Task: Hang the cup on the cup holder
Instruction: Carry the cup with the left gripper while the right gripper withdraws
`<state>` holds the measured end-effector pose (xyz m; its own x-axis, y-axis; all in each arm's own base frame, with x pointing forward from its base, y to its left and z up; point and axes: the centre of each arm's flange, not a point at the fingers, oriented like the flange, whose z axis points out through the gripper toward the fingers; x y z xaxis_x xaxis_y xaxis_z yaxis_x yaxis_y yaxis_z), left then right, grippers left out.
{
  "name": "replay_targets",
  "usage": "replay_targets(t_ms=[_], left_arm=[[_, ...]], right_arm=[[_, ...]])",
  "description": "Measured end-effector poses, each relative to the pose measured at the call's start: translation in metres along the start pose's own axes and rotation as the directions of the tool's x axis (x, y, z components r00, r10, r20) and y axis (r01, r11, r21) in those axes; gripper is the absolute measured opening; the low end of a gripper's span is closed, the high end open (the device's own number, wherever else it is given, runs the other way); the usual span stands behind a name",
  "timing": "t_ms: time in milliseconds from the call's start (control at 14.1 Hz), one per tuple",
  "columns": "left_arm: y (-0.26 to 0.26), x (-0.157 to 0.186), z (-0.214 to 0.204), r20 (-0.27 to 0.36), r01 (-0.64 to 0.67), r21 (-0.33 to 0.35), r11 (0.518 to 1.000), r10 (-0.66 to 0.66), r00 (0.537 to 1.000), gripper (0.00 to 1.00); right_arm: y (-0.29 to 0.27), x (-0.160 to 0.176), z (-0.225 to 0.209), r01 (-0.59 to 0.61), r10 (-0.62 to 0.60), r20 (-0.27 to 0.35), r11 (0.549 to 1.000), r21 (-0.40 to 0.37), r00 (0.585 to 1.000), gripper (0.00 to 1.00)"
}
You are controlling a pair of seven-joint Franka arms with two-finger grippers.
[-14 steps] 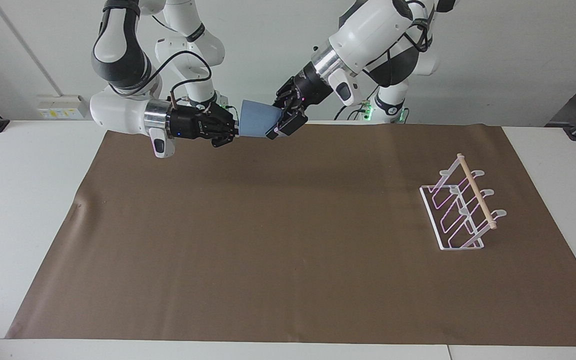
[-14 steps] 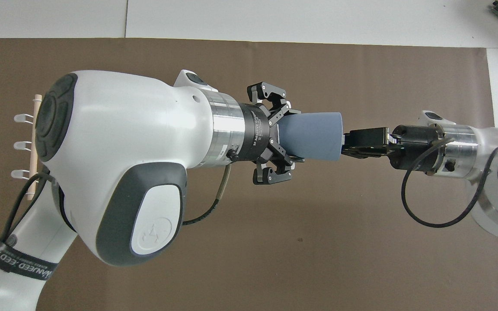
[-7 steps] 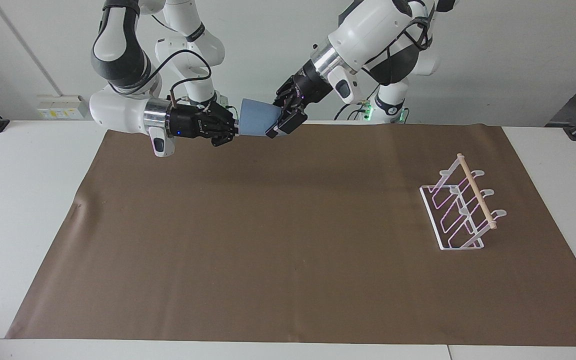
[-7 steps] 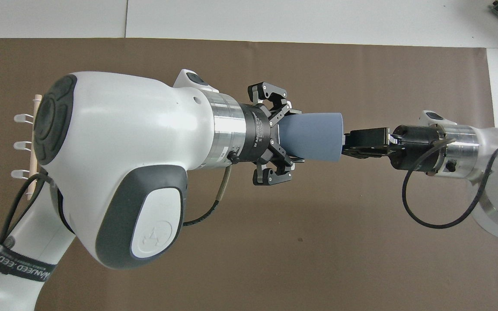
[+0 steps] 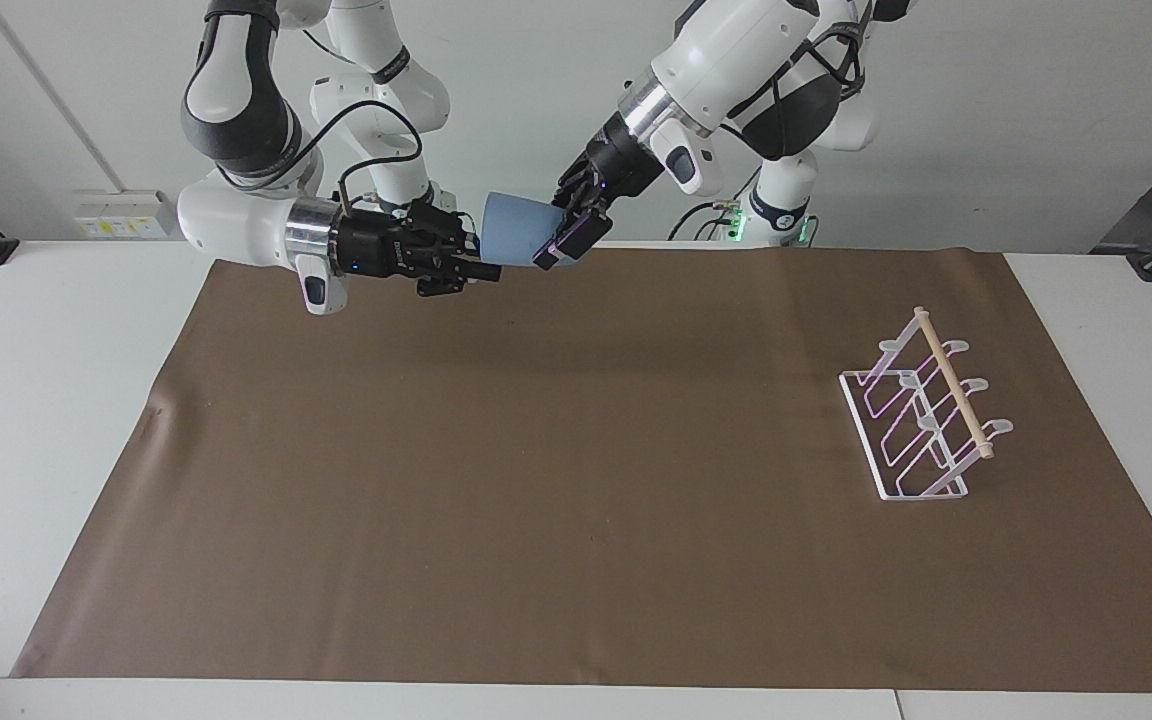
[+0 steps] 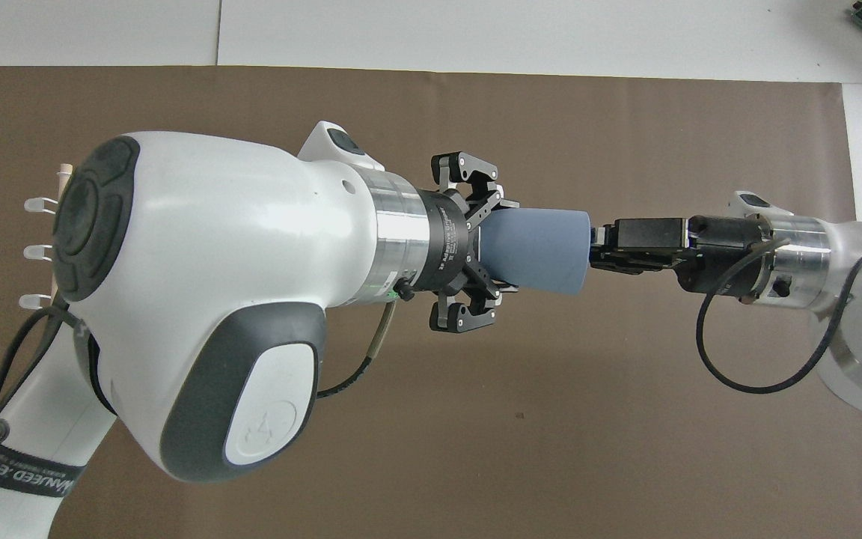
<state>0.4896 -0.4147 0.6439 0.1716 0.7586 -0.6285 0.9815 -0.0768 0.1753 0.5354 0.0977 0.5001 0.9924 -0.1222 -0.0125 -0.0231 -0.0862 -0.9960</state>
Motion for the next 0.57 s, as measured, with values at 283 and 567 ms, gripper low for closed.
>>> replay_targets(t_ms=[283, 567], left_arm=[[0.002, 0.010, -0.002, -0.066, -0.087, 0.013, 0.996, 0.088, 0.994, 0.77], [0.002, 0.027, -0.002, -0.196, -0.196, 0.027, 0.980, 0.198, 0.960, 0.77]], right_arm=[[0.004, 0.003, -0.014, 0.002, -0.002, -0.014, 1.000, -0.029, 1.000, 0.67], [0.004, 0.011, -0.055, 0.041, -0.038, 0.016, 0.962, -0.269, 0.999, 1.00]])
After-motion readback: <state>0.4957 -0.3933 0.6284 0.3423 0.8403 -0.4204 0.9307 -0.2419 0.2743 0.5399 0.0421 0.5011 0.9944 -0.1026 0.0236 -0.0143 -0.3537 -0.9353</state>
